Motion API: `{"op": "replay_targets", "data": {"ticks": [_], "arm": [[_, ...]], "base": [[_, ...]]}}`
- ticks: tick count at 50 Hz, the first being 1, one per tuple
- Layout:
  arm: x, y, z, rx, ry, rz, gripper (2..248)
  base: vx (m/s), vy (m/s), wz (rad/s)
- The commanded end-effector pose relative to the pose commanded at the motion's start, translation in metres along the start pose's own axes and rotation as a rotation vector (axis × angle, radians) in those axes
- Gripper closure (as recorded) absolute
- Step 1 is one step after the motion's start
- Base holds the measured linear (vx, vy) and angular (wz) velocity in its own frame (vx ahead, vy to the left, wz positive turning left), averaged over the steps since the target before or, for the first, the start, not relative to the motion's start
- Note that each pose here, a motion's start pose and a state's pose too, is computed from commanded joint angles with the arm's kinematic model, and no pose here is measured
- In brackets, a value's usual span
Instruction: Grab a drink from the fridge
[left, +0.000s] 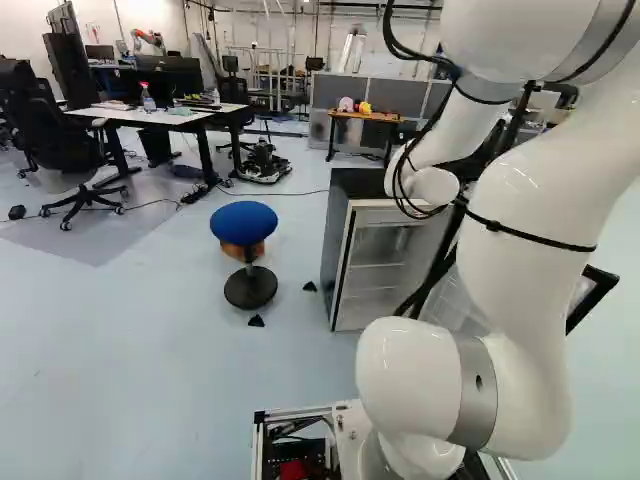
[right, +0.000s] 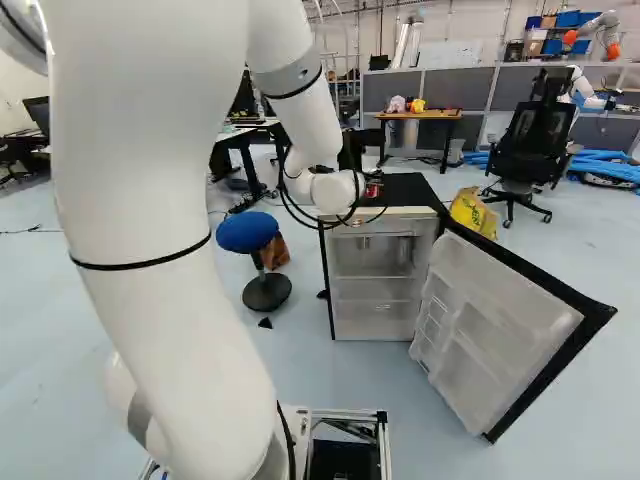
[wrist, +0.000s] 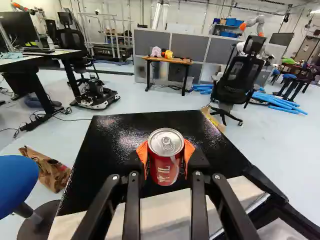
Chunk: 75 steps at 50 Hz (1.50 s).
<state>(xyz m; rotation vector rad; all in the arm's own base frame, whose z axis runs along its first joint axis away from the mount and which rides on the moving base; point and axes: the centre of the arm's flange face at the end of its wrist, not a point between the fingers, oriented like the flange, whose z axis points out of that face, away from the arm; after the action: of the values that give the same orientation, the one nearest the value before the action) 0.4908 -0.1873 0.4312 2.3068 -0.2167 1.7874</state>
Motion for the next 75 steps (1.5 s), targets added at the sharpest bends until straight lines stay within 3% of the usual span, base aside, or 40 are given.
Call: {"op": "replay_targets", "data": {"ticks": [46, 62, 75], "arm": [[0.005, -0.031, 0.077, -0.048, -0.072, 0.116, 157], [0.001, -0.03, 0.078, -0.08, -0.114, 0.159, 157], [0.001, -0.03, 0.078, -0.08, -0.114, 0.159, 157]], "base": [[0.0, 0.0, 0.0], [0.0, 0.0, 0.0], [0.0, 0.0, 0.0]]}}
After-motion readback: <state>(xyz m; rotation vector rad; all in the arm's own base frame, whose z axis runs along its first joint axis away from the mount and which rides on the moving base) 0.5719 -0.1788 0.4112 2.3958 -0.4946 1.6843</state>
